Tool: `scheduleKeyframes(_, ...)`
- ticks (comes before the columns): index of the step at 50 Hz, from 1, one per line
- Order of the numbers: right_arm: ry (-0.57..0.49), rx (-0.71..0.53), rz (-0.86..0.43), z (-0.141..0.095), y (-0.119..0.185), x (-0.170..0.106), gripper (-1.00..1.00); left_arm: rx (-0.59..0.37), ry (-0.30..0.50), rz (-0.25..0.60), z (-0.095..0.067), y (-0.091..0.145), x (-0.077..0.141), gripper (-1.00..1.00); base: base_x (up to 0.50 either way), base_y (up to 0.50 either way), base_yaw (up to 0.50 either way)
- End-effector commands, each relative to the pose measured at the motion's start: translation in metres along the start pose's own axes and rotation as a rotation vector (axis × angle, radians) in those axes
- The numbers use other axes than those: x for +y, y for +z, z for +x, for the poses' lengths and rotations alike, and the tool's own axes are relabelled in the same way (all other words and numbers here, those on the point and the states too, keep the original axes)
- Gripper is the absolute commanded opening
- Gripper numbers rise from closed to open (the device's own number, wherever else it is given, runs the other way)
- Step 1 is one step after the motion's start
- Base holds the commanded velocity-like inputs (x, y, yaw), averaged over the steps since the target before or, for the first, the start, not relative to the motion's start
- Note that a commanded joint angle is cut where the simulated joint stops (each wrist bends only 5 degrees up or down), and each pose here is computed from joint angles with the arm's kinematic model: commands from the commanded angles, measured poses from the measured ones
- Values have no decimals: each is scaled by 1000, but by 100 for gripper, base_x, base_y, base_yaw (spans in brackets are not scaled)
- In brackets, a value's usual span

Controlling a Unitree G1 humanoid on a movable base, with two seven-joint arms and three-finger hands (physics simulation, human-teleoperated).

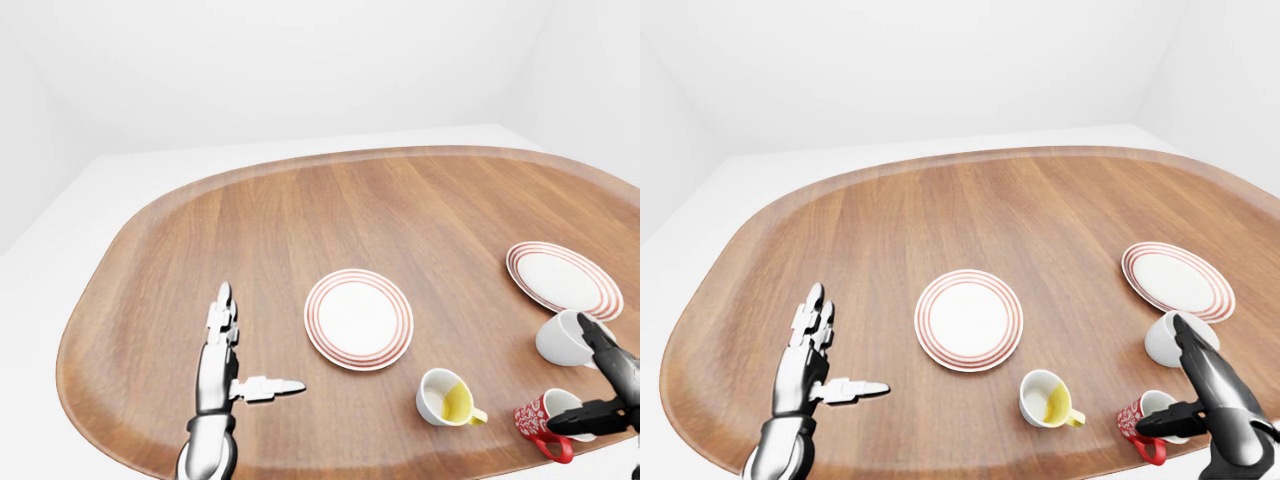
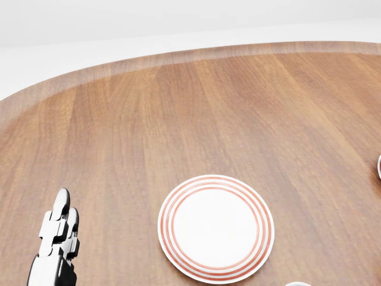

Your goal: Put the red mug on the left plate.

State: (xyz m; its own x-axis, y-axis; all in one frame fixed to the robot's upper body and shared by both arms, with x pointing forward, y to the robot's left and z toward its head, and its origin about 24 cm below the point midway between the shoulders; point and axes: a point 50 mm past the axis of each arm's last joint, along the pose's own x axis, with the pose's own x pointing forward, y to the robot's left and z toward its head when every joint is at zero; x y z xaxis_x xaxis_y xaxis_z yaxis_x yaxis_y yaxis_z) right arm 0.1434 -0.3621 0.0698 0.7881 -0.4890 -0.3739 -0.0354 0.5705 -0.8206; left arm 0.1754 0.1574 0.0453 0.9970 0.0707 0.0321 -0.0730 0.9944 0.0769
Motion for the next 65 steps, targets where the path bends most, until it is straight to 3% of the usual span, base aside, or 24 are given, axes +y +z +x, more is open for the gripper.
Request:
scheduleKeyframes(1, 180, 7, -114, 12, 10, 38, 100, 0, 2, -2, 0, 0, 0, 100, 0, 0, 0)
scheduleKeyframes(6, 262, 62, -182, 13, 2, 61, 100, 1, 2, 0, 0, 0, 0, 100, 0, 0, 0)
scheduleKeyframes(15, 236, 95, -148, 10, -8, 57, 100, 4, 3, -1, -1, 0, 0, 100, 0, 0, 0)
scheduleKeyframes(19, 147, 91, -56, 4, -14, 41, 100, 3, 2, -2, -1, 0, 0, 100, 0, 0, 0)
scheduleKeyframes(26, -76, 104, 142, -23, -41, -12, 100, 3, 3, 0, -1, 0, 0, 100, 0, 0, 0)
scheduleKeyframes(33, -103, 140, 174, -44, -56, -23, 100, 4, 3, 1, -1, -1, -1, 100, 0, 0, 0)
scheduleKeyframes(45, -167, 160, 203, -34, -63, -28, 100, 1, 1, 3, -1, 0, -1, 100, 0, 0, 0)
scheduleKeyframes(54, -36, 131, 127, -11, -49, -15, 100, -1, 1, 4, 0, 0, -2, 100, 0, 0, 0)
scheduleKeyframes(55, 22, 151, 77, -3, -48, -4, 100, -1, 0, 5, -1, 0, -2, 100, 0, 0, 0)
scheduleKeyframes(65, 79, 156, 73, 8, -48, 7, 100, 0, 0, 4, 0, 0, -2, 100, 0, 0, 0)
